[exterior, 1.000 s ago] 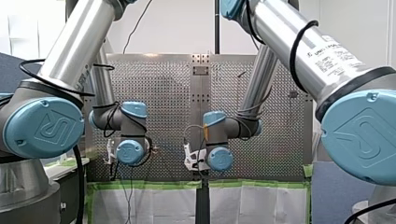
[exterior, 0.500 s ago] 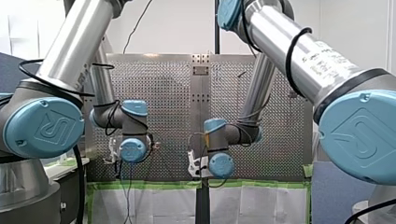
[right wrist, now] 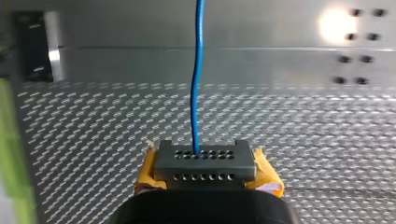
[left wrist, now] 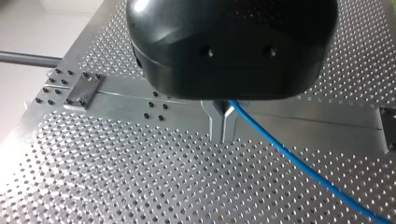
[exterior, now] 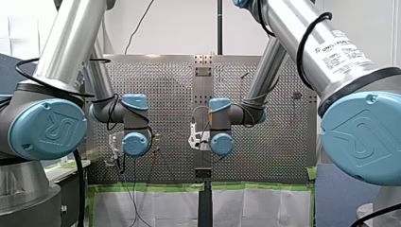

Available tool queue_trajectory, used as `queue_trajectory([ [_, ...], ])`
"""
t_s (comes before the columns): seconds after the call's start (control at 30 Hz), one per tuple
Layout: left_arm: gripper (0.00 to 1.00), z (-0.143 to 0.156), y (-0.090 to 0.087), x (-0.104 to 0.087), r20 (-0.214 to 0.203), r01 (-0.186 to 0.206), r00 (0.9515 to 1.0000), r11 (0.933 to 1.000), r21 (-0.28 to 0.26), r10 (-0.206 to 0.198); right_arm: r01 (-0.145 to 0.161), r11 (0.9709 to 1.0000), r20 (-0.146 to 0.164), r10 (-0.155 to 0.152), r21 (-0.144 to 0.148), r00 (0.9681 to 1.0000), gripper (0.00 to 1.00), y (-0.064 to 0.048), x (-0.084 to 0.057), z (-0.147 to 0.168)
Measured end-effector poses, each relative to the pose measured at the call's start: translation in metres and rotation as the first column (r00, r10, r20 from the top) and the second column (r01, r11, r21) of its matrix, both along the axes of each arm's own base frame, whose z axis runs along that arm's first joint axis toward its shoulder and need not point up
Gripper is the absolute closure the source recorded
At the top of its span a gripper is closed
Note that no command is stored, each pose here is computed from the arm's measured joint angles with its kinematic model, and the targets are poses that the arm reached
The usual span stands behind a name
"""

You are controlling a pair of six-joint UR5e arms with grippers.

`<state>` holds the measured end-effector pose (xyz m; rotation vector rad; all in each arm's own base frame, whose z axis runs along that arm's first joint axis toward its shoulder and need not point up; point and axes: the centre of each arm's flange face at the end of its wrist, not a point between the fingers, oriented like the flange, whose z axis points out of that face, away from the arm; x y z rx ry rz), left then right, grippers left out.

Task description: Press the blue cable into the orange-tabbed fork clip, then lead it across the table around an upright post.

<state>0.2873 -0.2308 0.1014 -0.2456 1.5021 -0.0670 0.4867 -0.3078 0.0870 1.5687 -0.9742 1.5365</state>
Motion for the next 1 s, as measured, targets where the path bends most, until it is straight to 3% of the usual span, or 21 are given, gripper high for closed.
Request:
queue_trajectory([
  [0.13, 1.00, -0.010, 0.004, 0.004, 0.001, -0.024, 0.9997, 0.9996, 0.014, 0.024, -0.001, 0.9998, 0.025, 0.001, -0.020, 0.9997, 1.00, -0.008, 0.006, 0.000],
  [0.33, 1.00, -0.026, 0.013, 0.009, -0.005, -0.077, 0.9970, 0.9962, 0.042, 0.077, -0.001, 0.9999, 0.018, 0.001, -0.012, 0.9998, 1.00, -0.017, 0.010, -0.020],
  [0.57, 1.00, -0.037, 0.018, 0.017, -0.013, -0.080, 0.9966, 0.9948, 0.064, 0.081, 0.000, 1.0000, 0.019, 0.000, -0.004, 0.9998, 1.00, -0.032, 0.017, -0.047],
  [0.83, 1.00, -0.052, 0.024, 0.054, 0.008, -0.101, 0.9949, 0.9941, 0.039, 0.100, -0.008, 1.0000, 0.013, 0.008, 0.003, 0.9999, 1.00, -0.049, 0.026, -0.073],
  [1.0, 1.00, -0.062, 0.032, 0.080, 0.007, -0.118, 0.9930, 0.9914, 0.056, 0.118, -0.017, 0.9998, 0.004, 0.017, 0.010, 0.9998, 1.00, -0.060, 0.032, -0.089],
])
